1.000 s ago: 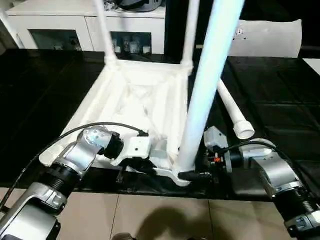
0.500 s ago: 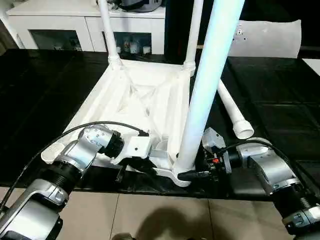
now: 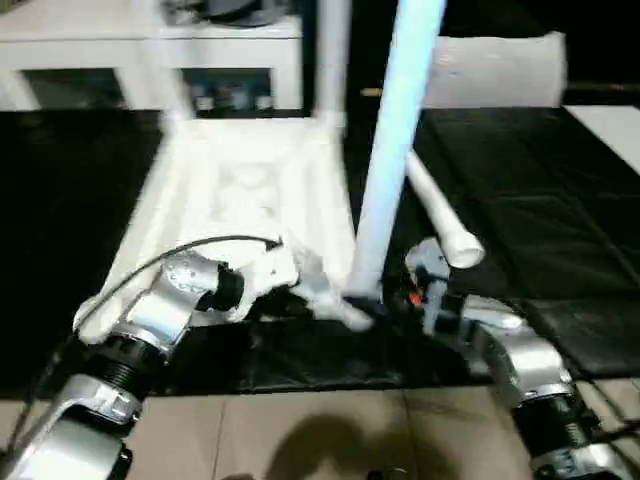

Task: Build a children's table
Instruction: Rotate leg to tighten

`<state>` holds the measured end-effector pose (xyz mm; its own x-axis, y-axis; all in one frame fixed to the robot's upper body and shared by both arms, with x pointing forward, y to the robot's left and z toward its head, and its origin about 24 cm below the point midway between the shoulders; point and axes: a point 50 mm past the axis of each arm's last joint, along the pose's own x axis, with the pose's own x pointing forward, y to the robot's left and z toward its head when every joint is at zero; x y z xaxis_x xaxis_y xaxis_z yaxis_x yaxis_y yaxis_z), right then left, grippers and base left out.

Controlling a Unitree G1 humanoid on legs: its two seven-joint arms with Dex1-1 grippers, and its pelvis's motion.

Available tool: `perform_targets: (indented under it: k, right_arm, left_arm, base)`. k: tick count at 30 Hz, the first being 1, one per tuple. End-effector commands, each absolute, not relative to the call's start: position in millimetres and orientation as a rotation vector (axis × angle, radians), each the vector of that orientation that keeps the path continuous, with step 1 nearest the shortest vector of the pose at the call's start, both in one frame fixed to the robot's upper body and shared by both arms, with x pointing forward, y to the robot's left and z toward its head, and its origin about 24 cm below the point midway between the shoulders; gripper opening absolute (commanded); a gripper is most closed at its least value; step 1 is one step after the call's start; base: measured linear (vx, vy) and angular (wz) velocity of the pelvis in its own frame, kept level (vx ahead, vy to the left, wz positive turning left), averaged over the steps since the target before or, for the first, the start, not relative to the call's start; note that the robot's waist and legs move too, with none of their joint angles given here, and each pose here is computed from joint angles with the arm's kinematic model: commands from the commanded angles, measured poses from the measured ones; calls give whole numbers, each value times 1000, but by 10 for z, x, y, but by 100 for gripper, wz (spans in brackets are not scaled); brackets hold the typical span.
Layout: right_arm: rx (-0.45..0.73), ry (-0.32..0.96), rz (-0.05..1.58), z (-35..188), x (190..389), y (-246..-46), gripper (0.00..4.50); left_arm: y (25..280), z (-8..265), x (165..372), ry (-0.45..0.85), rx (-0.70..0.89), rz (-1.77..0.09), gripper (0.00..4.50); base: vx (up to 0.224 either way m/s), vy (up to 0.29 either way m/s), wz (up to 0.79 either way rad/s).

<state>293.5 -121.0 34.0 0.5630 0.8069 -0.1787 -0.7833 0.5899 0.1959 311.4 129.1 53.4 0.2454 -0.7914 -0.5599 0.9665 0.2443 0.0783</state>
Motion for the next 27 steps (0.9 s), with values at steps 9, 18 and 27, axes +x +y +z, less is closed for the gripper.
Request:
perform_targets:
  k: [9,18,27]
  right_arm:
    - [163,331,607,288,3139,-687,270]
    - [202,266,585,345,3109,-821,374]
    - [99,171,741,491,2965,-1304,448]
  left_arm:
    - [786,778,3300,310,334,-857,0]
    - [820,736,3245,327,409,-906,0]
    - [1066,654,3148,350,527,-1109,0]
  base:
    - [0,0,0]
    - [0,0,0]
    - [0,0,0]
